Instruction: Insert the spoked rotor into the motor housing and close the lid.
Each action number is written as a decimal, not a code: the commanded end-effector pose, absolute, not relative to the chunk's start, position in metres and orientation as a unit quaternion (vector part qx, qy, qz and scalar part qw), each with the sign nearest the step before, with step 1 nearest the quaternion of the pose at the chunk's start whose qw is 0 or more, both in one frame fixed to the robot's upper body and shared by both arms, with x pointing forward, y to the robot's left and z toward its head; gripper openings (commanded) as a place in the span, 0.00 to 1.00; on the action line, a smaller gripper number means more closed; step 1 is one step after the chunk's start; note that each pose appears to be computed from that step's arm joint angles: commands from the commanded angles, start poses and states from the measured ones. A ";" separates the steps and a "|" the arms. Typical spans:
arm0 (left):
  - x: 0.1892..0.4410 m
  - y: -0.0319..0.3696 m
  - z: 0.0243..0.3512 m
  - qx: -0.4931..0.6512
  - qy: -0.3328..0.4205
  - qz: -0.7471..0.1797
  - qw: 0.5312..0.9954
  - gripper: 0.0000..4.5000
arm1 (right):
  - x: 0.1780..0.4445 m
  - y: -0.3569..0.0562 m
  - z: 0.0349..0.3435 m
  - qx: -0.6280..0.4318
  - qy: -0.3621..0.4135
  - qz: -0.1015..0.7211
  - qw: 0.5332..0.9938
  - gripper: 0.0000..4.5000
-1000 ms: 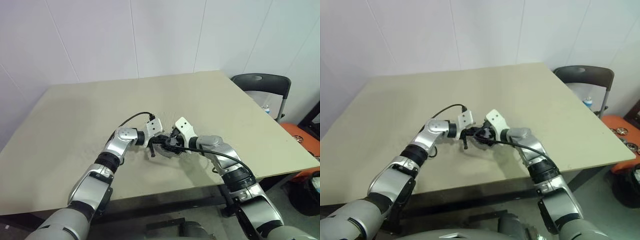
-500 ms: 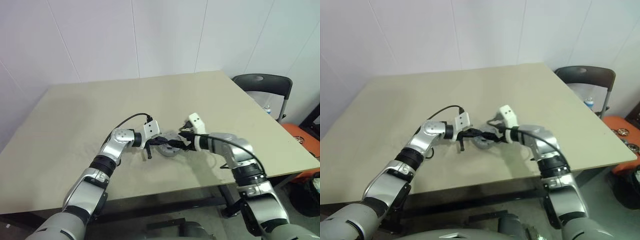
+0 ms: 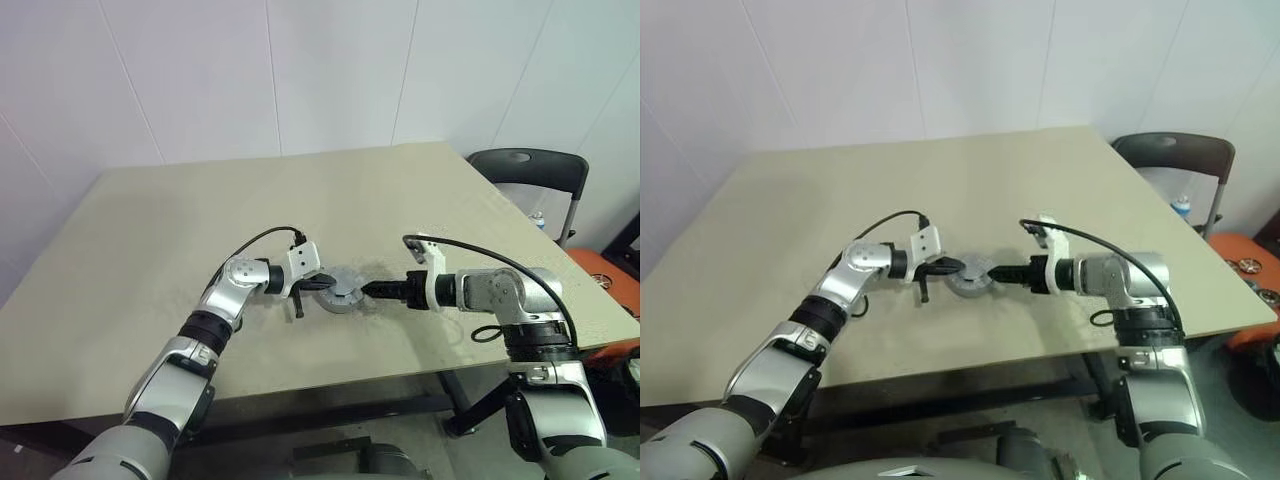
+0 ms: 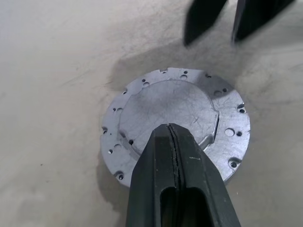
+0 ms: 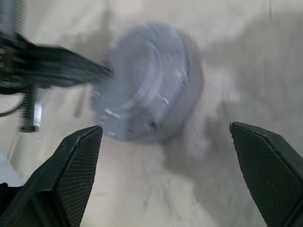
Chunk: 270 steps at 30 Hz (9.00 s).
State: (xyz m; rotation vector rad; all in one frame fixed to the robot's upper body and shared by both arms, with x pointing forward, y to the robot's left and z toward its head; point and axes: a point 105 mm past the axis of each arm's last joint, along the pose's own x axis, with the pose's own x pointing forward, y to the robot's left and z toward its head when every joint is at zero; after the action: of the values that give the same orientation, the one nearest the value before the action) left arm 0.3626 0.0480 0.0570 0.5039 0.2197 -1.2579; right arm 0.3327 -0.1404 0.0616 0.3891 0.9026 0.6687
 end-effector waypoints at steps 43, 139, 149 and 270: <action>0.379 0.075 0.063 0.135 0.083 -0.509 0.846 0.00 | 0.361 -0.078 0.054 0.368 0.387 0.246 0.809 0.27; 0.403 0.062 0.092 -0.627 0.126 -0.317 0.700 1.00 | 0.410 -0.083 0.132 0.586 0.160 0.276 0.745 0.27; 0.406 0.054 0.089 -0.640 0.125 -0.315 0.689 0.96 | 0.409 -0.079 0.129 0.583 0.167 0.278 0.745 0.27; 0.385 0.319 0.074 -0.254 -0.044 0.415 0.873 1.00 | 0.401 -0.058 0.135 0.520 0.177 0.343 0.762 0.79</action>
State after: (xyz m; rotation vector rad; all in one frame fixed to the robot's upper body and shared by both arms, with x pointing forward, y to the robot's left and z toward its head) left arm 0.3756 0.3136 0.0390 -0.5878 0.0326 0.9078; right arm 0.3992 -0.0613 0.1237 1.1430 0.4216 0.7093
